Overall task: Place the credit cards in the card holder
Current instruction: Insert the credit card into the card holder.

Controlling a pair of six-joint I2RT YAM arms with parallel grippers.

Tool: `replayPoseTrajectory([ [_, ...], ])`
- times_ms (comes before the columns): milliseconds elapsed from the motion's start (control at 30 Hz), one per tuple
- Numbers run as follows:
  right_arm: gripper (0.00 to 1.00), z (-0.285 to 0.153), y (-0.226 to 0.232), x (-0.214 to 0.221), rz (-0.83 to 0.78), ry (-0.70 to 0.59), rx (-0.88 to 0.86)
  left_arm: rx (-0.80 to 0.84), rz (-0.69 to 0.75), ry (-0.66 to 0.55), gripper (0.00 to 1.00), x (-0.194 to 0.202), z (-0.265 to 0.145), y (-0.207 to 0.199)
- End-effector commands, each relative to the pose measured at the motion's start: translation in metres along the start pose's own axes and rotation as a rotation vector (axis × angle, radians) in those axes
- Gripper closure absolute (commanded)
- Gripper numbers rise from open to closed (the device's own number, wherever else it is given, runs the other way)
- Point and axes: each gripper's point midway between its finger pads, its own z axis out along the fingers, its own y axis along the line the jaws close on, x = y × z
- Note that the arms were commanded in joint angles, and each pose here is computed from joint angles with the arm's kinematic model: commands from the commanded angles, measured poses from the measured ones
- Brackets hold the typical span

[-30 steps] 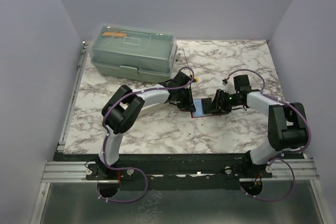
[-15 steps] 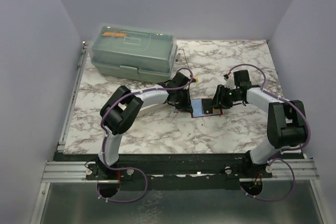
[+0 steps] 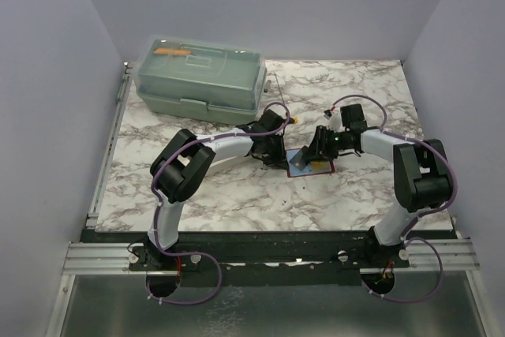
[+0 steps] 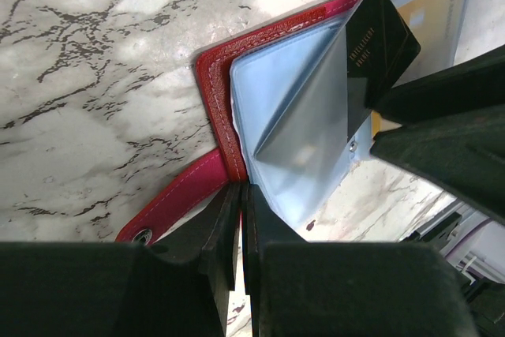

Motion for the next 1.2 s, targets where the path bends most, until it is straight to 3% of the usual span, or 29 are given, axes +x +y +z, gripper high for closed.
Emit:
replayPoseTrajectory([
  [0,0.61,0.013,0.012,0.006,-0.036,0.022,-0.044,-0.134,0.005,-0.022,0.87,0.004,0.006,0.036],
  [233,0.53,-0.013,-0.008,-0.005,-0.021,-0.060,0.178,-0.101,0.016,-0.027,0.87,0.003,-0.005,0.026],
  [567,0.45,-0.035,-0.012,-0.013,0.101,-0.195,0.251,-0.025,0.033,-0.031,0.87,-0.002,-0.018,0.003],
  [900,0.48,-0.030,-0.013,-0.015,0.162,-0.203,0.132,0.138,0.033,-0.019,0.87,-0.009,-0.016,-0.037],
  [1167,0.50,-0.030,0.017,0.002,0.283,-0.203,-0.077,0.144,0.037,-0.088,0.90,-0.029,-0.008,-0.048],
])
